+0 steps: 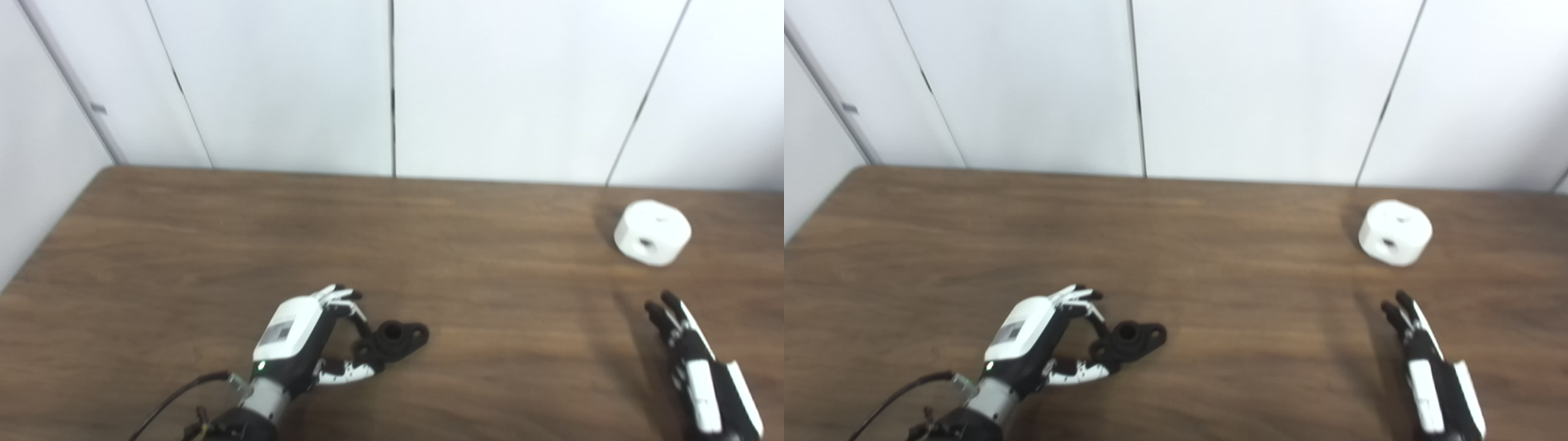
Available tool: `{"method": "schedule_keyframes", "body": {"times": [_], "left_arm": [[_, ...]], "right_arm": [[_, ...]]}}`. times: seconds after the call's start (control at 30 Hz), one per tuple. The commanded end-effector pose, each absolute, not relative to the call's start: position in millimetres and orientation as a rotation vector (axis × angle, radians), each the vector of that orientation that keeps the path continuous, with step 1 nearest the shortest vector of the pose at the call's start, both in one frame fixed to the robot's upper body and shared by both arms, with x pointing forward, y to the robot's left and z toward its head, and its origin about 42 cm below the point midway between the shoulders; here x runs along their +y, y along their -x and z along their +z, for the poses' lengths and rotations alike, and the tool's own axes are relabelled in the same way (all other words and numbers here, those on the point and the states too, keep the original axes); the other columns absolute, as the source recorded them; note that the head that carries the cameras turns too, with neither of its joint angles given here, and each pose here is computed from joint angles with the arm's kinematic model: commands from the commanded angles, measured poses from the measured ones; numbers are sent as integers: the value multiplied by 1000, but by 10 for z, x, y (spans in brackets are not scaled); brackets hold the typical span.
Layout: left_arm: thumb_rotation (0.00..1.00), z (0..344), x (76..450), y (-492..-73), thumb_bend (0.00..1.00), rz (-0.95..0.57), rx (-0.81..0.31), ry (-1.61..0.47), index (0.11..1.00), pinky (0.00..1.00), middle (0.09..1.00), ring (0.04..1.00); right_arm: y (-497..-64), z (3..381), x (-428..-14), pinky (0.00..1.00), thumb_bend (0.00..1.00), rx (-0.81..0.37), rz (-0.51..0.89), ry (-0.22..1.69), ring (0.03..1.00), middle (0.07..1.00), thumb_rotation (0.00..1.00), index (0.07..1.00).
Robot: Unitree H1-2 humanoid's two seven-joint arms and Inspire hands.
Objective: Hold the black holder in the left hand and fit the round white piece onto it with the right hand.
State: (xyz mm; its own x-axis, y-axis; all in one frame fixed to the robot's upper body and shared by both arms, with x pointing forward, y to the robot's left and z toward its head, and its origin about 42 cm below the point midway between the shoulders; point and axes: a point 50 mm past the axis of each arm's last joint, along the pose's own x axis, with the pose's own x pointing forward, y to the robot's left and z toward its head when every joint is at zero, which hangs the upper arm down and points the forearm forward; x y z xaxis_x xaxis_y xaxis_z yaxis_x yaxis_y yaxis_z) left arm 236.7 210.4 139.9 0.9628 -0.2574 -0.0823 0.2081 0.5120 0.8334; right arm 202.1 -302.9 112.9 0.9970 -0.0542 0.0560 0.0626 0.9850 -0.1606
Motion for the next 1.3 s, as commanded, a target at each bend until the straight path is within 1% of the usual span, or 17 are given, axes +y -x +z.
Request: {"method": "schedule_keyframes", "body": {"times": [0.0, 0.1, 0.37, 0.67, 0.87, 0.93, 0.97, 1.03, 1.07, 1.1, 1.17, 1.27], "left_arm": [[52, 1290, 2039, -2255, 505, -401, 1, -998, 492, 874, 846, 920], [55, 1280, 1971, -2218, 504, -451, -3, -994, 492, 876, 854, 919], [56, 1197, 1852, -2121, 503, -542, -28, -985, 492, 887, 847, 913], [56, 1077, 1864, -2104, 501, -575, -20, -989, 492, 885, 846, 923], [54, 1020, 1864, -2105, 500, -577, -4, -963, 493, 878, 847, 921], [54, 1021, 1869, -2109, 499, -580, 12, -950, 493, 886, 849, 925], [54, 1031, 1872, -2110, 500, -584, 25, -944, 493, 885, 849, 929], [54, 1041, 1876, -2110, 500, -589, 43, -937, 493, 890, 853, 937], [54, 1045, 1879, -2110, 500, -592, 50, -932, 493, 891, 853, 938], [53, 1053, 1880, -2109, 500, -596, 55, -929, 493, 891, 853, 939], [52, 1062, 1883, -2103, 501, -606, 59, -926, 492, 888, 851, 937], [51, 1065, 1878, -2090, 501, -621, 69, -923, 492, 891, 851, 939]], "right_arm": [[-1983, 1124, -2984, 1000, 613, -30, -51, 167, 956, 908, 1000, 945], [-1985, 1140, -2971, 1000, 648, -26, -55, 176, 954, 902, 1000, 942], [-1990, 1197, -2939, 1000, 672, -19, -52, 180, 955, 900, 1000, 938], [-1992, 1223, -2937, 1000, 625, -16, -55, 189, 944, 896, 1000, 935], [-1985, 1229, -2955, 1000, 620, -21, -76, 179, 941, 894, 995, 926], [-1983, 1240, -2960, 1000, 604, -30, -84, 180, 932, 889, 959, 916], [-1987, 1251, -2965, 1000, 604, -38, -87, 181, 929, 889, 889, 911], [-1989, 1267, -2971, 993, 624, -47, -88, 184, 924, 888, 780, 906], [-1984, 1277, -2974, 976, 643, -51, -90, 195, 927, 891, 715, 906], [-1980, 1293, -2976, 964, 655, -58, -90, 216, 929, 893, 679, 907], [-1969, 1339, -2986, 946, 677, -74, -92, 291, 926, 892, 625, 910], [-1969, 1419, -3020, 962, 714, -82, -107, 373, 931, 899, 562, 919]]}}
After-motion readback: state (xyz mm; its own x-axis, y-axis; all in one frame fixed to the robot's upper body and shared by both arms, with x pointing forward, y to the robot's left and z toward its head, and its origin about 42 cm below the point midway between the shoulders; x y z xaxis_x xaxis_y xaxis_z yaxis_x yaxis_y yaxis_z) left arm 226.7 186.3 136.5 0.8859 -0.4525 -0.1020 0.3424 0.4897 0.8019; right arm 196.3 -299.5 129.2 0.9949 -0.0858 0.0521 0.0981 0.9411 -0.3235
